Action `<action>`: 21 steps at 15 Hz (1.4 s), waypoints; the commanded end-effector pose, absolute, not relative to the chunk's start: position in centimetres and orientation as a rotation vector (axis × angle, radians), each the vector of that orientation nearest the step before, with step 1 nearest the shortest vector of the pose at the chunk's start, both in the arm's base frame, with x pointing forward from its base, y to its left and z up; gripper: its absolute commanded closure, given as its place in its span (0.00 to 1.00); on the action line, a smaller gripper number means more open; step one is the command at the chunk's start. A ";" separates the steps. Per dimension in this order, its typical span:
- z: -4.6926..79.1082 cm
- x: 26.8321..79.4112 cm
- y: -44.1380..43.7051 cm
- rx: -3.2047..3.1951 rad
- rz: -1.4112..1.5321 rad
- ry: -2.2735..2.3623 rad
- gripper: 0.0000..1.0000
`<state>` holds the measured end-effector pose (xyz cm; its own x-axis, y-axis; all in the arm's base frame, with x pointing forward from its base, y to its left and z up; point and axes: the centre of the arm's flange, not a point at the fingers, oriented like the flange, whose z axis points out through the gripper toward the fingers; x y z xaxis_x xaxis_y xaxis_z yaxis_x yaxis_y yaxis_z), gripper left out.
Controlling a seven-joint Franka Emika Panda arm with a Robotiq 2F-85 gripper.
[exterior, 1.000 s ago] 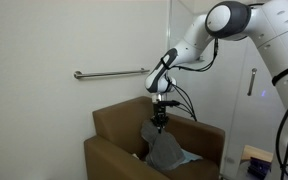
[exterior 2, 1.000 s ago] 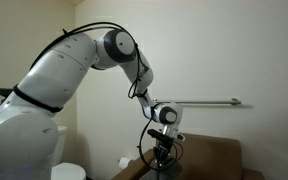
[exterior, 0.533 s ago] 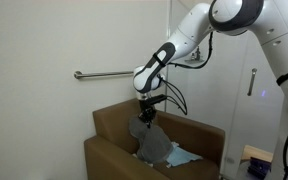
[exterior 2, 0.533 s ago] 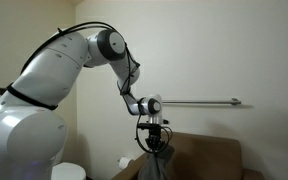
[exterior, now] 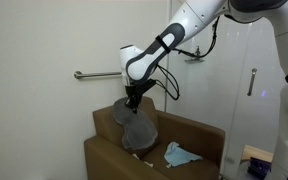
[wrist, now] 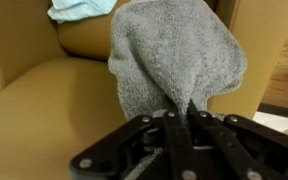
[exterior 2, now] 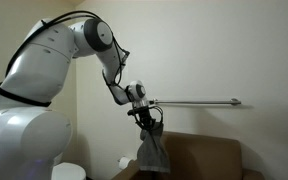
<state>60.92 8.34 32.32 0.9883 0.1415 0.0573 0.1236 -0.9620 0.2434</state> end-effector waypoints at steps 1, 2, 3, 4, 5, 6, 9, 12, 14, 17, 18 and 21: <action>32.4 60.2 9.6 2.892 0.192 0.437 0.94; 32.1 60.2 10.2 2.887 0.199 0.498 0.94; 31.7 60.3 10.7 2.884 0.202 0.560 0.94; 31.3 60.2 11.2 2.877 0.206 0.617 0.94; 31.0 60.1 11.5 2.874 0.213 0.675 0.94; 30.7 60.1 11.9 2.868 0.223 0.725 0.94; 29.5 60.3 12.9 2.857 0.222 0.885 0.94; 27.8 61.2 13.4 2.851 0.151 0.977 0.95; 26.2 61.9 13.7 2.856 0.094 1.046 0.94; 23.5 62.6 14.3 2.866 0.038 1.150 0.95; 22.6 63.0 14.5 2.870 0.018 1.188 0.95; 20.5 63.8 14.7 2.890 -0.033 1.270 0.95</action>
